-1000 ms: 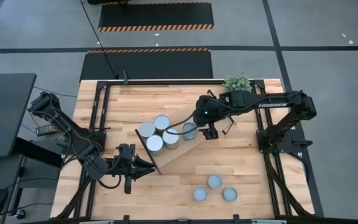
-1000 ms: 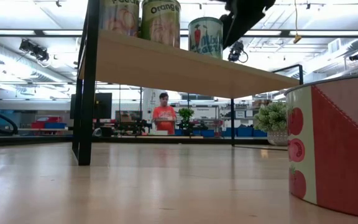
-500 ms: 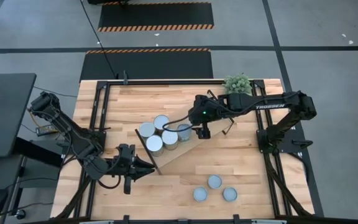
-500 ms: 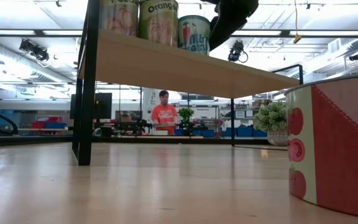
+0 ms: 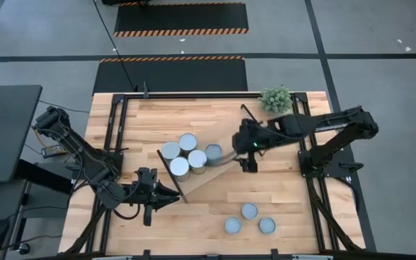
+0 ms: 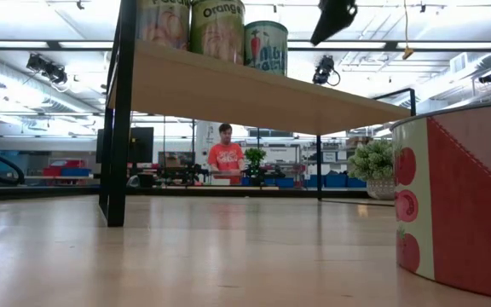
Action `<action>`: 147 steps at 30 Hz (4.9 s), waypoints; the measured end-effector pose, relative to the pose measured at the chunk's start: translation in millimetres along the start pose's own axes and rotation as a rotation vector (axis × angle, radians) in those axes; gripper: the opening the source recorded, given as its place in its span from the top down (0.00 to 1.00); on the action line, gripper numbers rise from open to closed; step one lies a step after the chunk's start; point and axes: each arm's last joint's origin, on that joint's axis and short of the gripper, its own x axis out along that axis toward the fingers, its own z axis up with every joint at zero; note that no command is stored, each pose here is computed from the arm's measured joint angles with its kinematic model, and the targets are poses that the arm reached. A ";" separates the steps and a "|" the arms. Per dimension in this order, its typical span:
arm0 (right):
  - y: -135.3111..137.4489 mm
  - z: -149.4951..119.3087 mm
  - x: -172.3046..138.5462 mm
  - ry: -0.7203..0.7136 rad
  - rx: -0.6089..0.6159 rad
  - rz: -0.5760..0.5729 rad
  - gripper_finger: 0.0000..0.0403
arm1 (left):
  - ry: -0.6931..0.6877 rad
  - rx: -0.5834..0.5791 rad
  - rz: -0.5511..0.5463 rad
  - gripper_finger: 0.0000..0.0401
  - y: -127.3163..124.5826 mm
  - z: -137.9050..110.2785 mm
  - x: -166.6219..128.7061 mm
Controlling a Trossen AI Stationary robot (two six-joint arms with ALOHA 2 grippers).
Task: Pick and place cans onto a shelf
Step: Put the canned green peas on the shelf
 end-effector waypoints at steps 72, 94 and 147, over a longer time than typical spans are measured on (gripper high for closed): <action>169.7 -134.3 126.2 0.298 -0.138 0.160 0.18 | 0.006 0.034 0.004 0.81 0.6 -0.5 -0.1; 104.5 -73.4 45.7 0.250 -0.184 0.183 0.27 | 0.011 0.039 0.008 0.81 1.1 -1.1 -0.1; -29.8 6.7 57.0 0.161 -0.173 0.121 0.22 | -0.001 0.015 0.034 0.81 5.4 1.7 3.7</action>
